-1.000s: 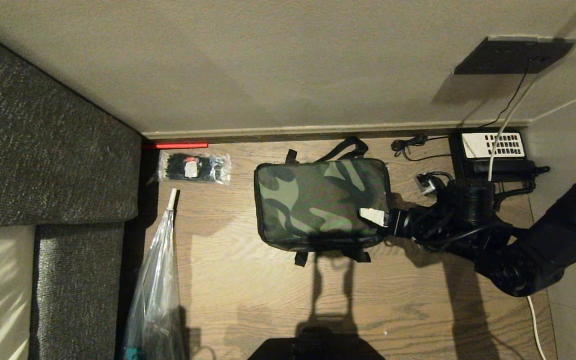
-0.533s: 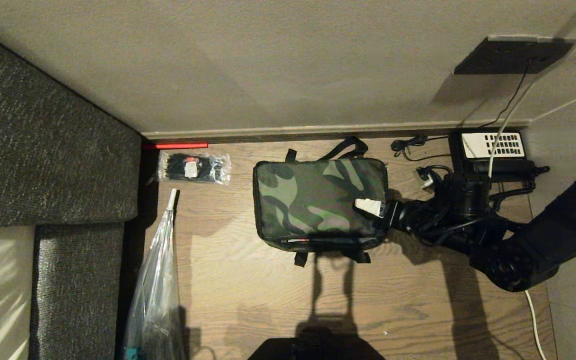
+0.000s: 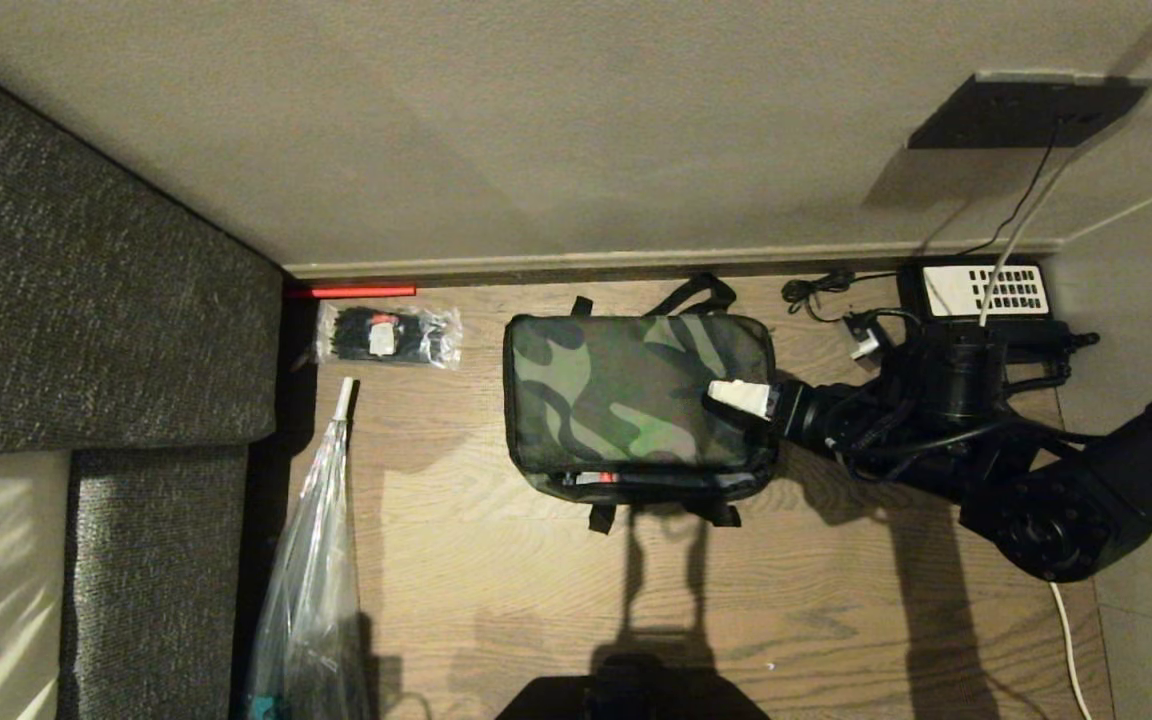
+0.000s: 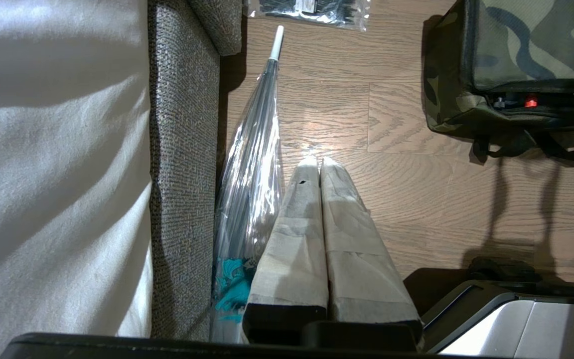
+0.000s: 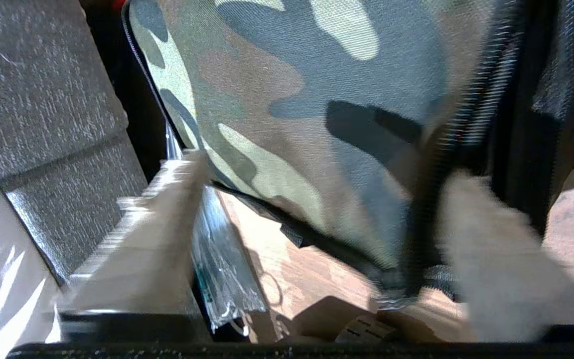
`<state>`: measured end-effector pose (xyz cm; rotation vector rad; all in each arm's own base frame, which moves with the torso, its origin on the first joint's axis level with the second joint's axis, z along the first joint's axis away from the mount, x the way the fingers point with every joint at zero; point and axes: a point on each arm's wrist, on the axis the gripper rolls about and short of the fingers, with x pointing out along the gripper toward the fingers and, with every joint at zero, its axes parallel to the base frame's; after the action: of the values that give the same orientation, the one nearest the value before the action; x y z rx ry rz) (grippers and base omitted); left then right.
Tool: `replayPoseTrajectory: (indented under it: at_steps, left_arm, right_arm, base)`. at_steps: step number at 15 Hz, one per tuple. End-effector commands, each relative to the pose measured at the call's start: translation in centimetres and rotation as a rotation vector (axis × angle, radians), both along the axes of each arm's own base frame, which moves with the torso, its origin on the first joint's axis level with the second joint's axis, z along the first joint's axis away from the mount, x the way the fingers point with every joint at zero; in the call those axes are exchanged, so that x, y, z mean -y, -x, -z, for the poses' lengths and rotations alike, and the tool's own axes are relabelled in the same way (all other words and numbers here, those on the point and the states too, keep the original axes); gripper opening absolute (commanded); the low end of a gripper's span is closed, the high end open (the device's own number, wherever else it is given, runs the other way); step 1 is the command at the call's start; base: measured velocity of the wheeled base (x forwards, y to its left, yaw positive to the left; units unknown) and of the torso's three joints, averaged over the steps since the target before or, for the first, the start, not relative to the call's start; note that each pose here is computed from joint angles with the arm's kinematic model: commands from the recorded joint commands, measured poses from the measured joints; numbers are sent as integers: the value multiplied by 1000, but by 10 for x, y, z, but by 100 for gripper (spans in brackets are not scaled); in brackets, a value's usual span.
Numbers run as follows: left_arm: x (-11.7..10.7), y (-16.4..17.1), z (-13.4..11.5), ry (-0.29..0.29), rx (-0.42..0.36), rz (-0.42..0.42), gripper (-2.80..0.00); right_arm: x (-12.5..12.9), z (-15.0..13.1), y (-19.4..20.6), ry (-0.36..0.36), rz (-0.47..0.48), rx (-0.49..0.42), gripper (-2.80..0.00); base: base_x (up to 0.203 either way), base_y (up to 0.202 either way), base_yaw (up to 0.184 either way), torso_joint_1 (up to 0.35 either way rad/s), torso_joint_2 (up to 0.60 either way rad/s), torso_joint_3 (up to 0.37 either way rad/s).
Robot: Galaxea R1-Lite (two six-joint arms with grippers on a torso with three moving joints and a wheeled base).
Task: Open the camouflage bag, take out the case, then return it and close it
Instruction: Open the top of the storage box
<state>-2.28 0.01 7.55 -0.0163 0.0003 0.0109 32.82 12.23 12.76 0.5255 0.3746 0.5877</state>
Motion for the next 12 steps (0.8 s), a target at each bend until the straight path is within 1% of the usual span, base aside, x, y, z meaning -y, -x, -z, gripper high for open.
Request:
replayPoseTrajectory:
  at_steps: [1, 5, 12]
  left_arm:
    - [0, 0, 1, 1, -1, -1, -280]
    - [0, 0, 1, 1, -1, -1, -280]
    - [0, 0, 1, 1, -1, -1, -280]
  right_arm:
    - [1, -6, 1, -8, 1, 20, -280]
    - [2, -8, 4, -3, 1, 31, -280]
    - [3, -18, 8, -26, 5, 47, -280]
  base:
    - [0, 0, 0, 0, 0, 0]
    - [0, 0, 0, 0, 0, 0]
    - [0, 0, 0, 0, 0, 0]
